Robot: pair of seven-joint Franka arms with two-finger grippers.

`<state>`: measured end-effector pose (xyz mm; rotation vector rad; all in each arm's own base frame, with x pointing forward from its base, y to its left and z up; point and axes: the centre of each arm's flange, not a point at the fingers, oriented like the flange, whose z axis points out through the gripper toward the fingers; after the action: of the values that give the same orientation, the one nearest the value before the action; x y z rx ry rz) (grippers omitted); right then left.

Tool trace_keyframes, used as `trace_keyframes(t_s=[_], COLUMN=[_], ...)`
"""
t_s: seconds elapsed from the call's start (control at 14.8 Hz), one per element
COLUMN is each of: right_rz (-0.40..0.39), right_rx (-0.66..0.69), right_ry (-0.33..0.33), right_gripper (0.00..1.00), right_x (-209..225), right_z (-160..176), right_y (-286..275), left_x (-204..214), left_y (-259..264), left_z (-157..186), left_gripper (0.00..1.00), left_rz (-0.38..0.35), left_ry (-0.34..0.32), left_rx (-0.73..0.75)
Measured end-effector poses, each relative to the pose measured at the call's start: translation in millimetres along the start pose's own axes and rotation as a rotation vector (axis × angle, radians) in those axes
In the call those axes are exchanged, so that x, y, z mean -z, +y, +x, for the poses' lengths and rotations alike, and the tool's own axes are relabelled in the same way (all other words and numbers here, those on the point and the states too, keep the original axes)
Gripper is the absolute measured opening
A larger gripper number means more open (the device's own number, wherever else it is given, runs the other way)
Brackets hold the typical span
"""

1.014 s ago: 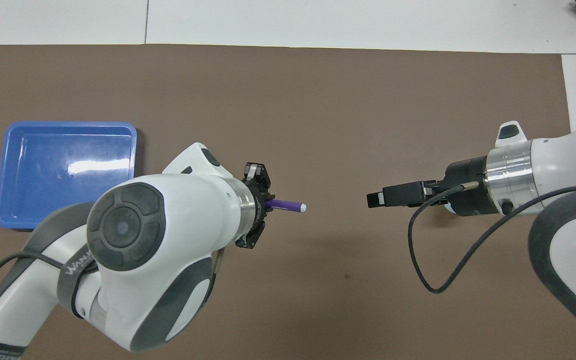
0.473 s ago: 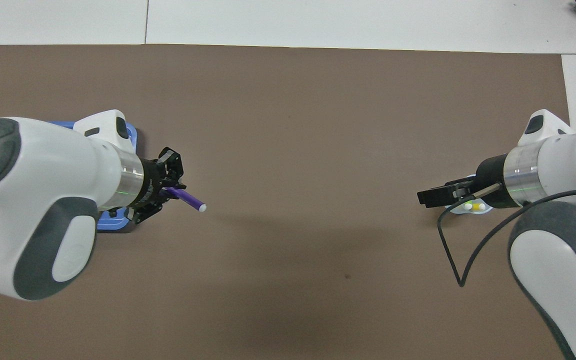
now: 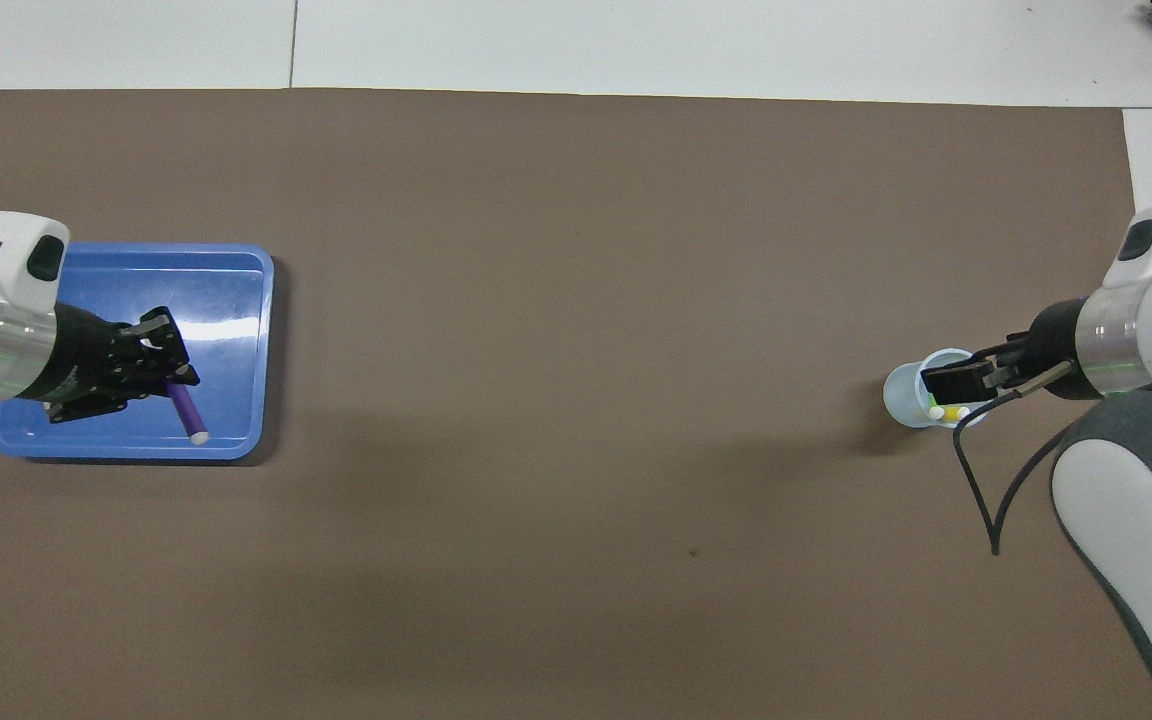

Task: Right arm passes pens to left for tray arrangement
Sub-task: 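Lower the pen into the blue tray with the left gripper, then release the pen in the tray while the right gripper grasps the green pen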

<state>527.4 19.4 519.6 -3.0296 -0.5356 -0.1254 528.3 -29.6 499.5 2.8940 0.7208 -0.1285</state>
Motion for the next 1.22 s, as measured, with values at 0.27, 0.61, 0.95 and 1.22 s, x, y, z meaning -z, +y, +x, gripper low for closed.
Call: trace_keyframes(t_s=[0.27,0.61,0.95,1.22], right_rz=[-0.024,-0.037,-0.067,-0.081], right_rx=[-0.005,-0.014,-0.024,-0.027], right_ry=[-0.003,0.009,0.019,0.03], right_gripper=[1.0,1.0,0.99,1.0], right_x=[-15.7,-47.3,-69.7,-81.5], right_z=[-6.8,-20.1,-32.1,-37.7], right_y=[8.5,9.6,19.7,23.5], left_x=[-32.4,-50.5,-70.9,-115.8], left_y=[-67.9,-108.3,-131.7,-137.1], left_z=[58.3,98.0,126.5,149.0], left_gripper=[0.18,0.18,0.18,0.18], left_rz=[0.115,0.184,0.184,0.173], left_ry=[0.019,0.062,0.099,0.12], left_rx=[-0.291,-0.594,-0.643,-0.646])
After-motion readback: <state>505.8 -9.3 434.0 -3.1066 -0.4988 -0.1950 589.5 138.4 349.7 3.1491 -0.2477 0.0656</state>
